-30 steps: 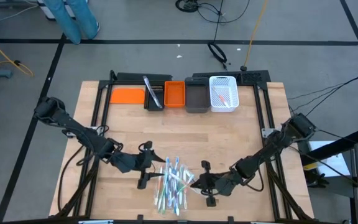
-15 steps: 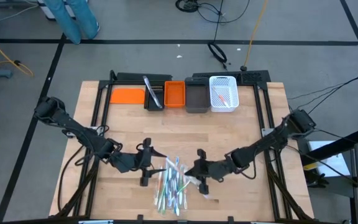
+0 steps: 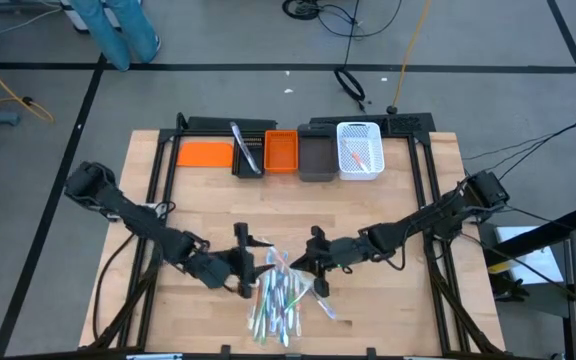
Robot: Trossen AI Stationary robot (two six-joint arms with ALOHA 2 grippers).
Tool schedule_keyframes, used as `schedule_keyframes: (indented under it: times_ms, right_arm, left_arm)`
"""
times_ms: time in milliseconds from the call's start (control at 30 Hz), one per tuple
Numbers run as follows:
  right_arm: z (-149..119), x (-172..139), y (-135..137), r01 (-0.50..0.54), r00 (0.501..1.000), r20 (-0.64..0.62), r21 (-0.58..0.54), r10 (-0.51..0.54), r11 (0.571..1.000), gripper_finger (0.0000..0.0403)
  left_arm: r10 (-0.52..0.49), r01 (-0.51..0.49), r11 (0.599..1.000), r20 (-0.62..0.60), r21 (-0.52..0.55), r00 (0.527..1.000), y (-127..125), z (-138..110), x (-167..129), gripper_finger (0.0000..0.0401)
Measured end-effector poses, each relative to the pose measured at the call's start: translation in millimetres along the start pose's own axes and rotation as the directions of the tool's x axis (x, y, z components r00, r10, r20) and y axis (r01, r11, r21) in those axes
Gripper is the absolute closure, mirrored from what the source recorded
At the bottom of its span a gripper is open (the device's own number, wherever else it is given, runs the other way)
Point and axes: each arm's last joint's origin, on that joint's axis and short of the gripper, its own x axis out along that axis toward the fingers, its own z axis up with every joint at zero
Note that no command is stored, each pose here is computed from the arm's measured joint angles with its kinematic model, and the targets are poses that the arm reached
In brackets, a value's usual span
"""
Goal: Pick & Place Toothbrushes
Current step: Put the orange toothbrush into the white bin
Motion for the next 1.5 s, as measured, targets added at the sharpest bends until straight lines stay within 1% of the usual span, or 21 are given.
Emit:
schedule_keyframes:
  times_ms: [67, 133, 233, 367, 500, 600, 733, 867, 1033, 1100, 1167, 1333, 1467, 1500]
  right_arm:
    - [0.7, -0.1, -1.3, 0.004, 1.0, 0.0, 0.001, -0.004, 1.0, 0.0403]
    - [-1.3, 0.7, -2.1, 0.004, 1.0, -0.014, 0.002, -0.004, 1.0, 0.0403]
    - [-0.6, 0.6, -2.6, -0.015, 1.0, -0.018, 0.005, 0.015, 1.0, 0.0403]
    - [-0.8, 0.6, -2.8, -0.012, 1.0, -0.02, 0.005, 0.012, 1.0, 0.0403]
    - [4.7, -2.7, -2.8, -0.018, 1.0, 0.004, 0.009, 0.018, 1.0, 0.0403]
    - [6.1, -5.3, -3.4, -0.017, 1.0, -0.002, 0.01, 0.017, 1.0, 0.0403]
    - [12.6, -10.5, -1.5, -0.048, 0.999, 0.021, 0.013, 0.047, 0.999, 0.0403]
    - [16.0, -14.7, -0.4, -0.052, 0.998, 0.029, 0.011, 0.052, 0.999, 0.0403]
    - [16.4, -15.5, -0.3, -0.052, 0.998, 0.029, 0.011, 0.052, 0.999, 0.0403]
    - [16.2, -15.5, -0.4, -0.051, 0.998, 0.027, 0.011, 0.051, 0.999, 0.0403]
    - [15.6, -15.5, -0.7, -0.048, 0.999, 0.02, 0.01, 0.048, 0.999, 0.0403]
    - [15.5, -15.4, -0.7, -0.048, 0.999, 0.02, 0.01, 0.048, 0.999, 0.0403]
    - [16.3, -15.6, -0.4, -0.049, 0.999, 0.024, 0.01, 0.049, 0.999, 0.0403]
    - [16.8, -15.7, -0.3, -0.05, 0.998, 0.028, 0.01, 0.05, 0.999, 0.0403]
  left_arm:
    - [0.037, -0.035, 0.997, -0.026, 0.074, 0.999, -8.0, 6.5, 5.3, 0.0158]
    - [0.088, -0.077, 0.983, -0.06, 0.168, 0.994, -15.3, 14.1, 9.0, 0.0158]
    - [0.179, -0.138, 0.943, -0.113, 0.302, 0.977, -25.5, 24.7, 14.7, 0.0158]
    - [0.206, -0.116, 0.905, -0.183, 0.409, 0.961, -36.8, 36.1, 25.1, 0.0158]
    - [0.232, -0.073, 0.863, -0.262, 0.5, 0.937, -46.1, 35.3, 38.7, 0.0158]
    - [0.247, -0.048, 0.837, -0.297, 0.545, 0.922, -50.3, 35.0, 43.3, 0.0158]
    - [0.305, -0.078, 0.805, -0.297, 0.589, 0.905, -50.0, 32.1, 45.8, 0.0158]
    - [0.329, -0.088, 0.797, -0.308, 0.598, 0.893, -45.3, 30.4, 47.9, 0.0158]
    - [0.345, -0.11, 0.8, -0.302, 0.589, 0.889, -42.5, 30.9, 50.2, 0.016]
    - [0.347, -0.118, 0.807, -0.303, 0.579, 0.887, -41.5, 30.9, 51.1, 0.0175]
    - [0.349, -0.126, 0.814, -0.304, 0.567, 0.886, -40.7, 30.9, 51.6, 0.0202]
    - [0.343, -0.12, 0.815, -0.306, 0.567, 0.888, -41.3, 30.9, 51.2, 0.0298]
    - [0.308, -0.075, 0.818, -0.324, 0.57, 0.894, -42.9, 30.0, 50.7, 0.0375]
    - [0.296, -0.063, 0.822, -0.33, 0.566, 0.896, -43.5, 29.6, 50.8, 0.0385]
